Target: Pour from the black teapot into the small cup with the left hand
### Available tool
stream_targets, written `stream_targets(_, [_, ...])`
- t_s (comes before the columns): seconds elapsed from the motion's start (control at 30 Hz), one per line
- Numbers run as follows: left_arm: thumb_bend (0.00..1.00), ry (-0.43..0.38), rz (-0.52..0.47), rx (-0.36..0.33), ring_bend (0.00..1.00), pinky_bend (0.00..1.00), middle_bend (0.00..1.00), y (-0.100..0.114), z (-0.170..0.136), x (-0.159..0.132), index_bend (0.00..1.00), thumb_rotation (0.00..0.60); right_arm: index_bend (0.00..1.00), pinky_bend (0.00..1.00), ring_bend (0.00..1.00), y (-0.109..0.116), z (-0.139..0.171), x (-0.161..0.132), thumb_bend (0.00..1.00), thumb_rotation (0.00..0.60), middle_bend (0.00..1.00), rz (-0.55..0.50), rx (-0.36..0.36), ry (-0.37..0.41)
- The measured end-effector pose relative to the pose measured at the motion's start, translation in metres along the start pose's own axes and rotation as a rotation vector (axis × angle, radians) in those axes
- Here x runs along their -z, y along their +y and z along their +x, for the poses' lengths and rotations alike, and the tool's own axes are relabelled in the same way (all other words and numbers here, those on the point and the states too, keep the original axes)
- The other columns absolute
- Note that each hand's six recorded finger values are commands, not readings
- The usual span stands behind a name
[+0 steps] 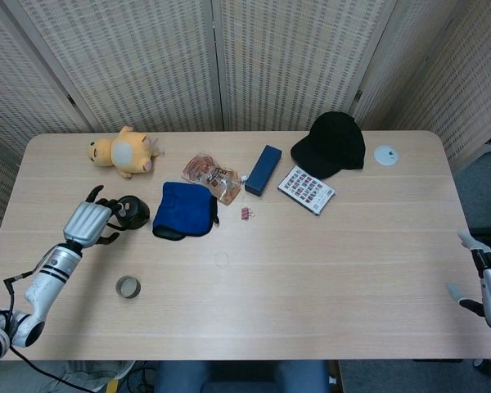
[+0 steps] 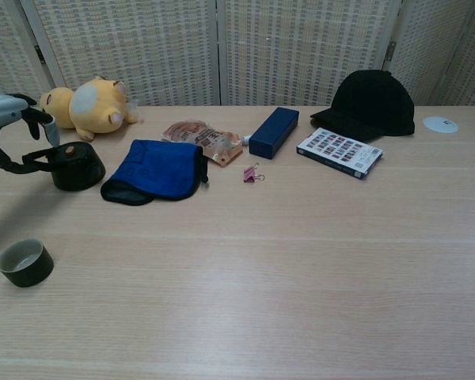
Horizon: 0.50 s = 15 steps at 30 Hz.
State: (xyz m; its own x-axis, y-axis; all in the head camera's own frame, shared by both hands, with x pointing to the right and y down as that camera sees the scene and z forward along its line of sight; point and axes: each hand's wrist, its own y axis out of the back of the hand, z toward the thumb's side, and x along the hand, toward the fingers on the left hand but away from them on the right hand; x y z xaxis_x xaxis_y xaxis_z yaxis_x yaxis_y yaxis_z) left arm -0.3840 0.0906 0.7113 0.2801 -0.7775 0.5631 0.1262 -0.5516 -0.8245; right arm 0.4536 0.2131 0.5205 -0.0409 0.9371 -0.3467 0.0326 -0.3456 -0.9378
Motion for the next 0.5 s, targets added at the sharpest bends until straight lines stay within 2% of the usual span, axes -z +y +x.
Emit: stream_targets(0.5, [0.27,0.011,0.006,0.016,0.39,0.00,0.43,-0.0062,-0.0010,0.0045,0.45,0.600,0.16,0.18,0.16,0.0005,0.0011,-0.0003,0.16,0.600,0.28,0.003,0.002,-0.002])
